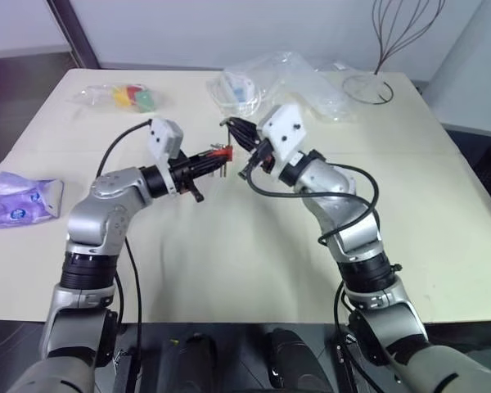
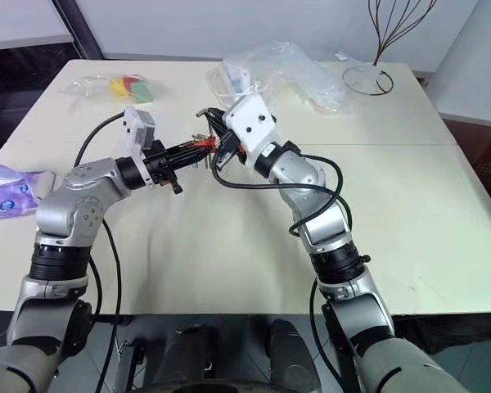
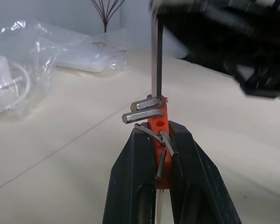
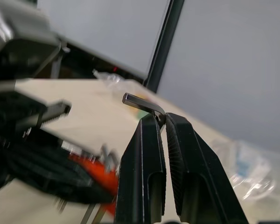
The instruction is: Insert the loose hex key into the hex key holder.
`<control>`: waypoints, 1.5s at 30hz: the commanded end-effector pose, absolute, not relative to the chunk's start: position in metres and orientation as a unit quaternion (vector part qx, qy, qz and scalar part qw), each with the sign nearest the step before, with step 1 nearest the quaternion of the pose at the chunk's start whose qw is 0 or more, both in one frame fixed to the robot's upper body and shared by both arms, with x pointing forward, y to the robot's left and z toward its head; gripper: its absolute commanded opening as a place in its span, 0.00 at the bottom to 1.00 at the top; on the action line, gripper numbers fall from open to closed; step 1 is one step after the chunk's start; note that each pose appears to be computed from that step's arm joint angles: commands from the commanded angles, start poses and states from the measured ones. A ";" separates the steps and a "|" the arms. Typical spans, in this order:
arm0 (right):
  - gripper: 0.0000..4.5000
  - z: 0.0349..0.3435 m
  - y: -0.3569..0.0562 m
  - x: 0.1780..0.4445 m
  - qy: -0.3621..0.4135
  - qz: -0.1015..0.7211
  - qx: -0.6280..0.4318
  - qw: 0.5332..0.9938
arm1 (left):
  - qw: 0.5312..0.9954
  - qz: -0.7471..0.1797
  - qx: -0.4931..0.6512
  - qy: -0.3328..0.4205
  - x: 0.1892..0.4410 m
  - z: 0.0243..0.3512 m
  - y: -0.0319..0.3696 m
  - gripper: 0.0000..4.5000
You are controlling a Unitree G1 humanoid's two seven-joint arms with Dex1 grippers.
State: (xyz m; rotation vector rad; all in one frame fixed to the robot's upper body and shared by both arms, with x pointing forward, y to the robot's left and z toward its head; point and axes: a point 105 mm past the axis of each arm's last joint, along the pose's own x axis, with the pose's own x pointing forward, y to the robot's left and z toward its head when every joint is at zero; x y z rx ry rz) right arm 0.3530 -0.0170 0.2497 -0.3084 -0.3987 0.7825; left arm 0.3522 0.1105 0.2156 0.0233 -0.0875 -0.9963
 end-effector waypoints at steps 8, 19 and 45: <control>0.23 0.258 -0.023 0.354 -0.192 0.370 -0.148 0.897 | 0.868 -0.486 0.026 -0.095 0.344 0.239 0.107 0.00; 0.93 0.247 -0.047 0.319 -0.165 0.425 -0.122 0.881 | 0.870 -0.485 0.012 -0.089 0.343 0.237 0.108 0.00; 0.93 0.206 -0.135 0.303 -0.082 0.269 -0.085 0.956 | 0.780 -0.496 -0.295 0.241 0.349 0.114 0.031 0.00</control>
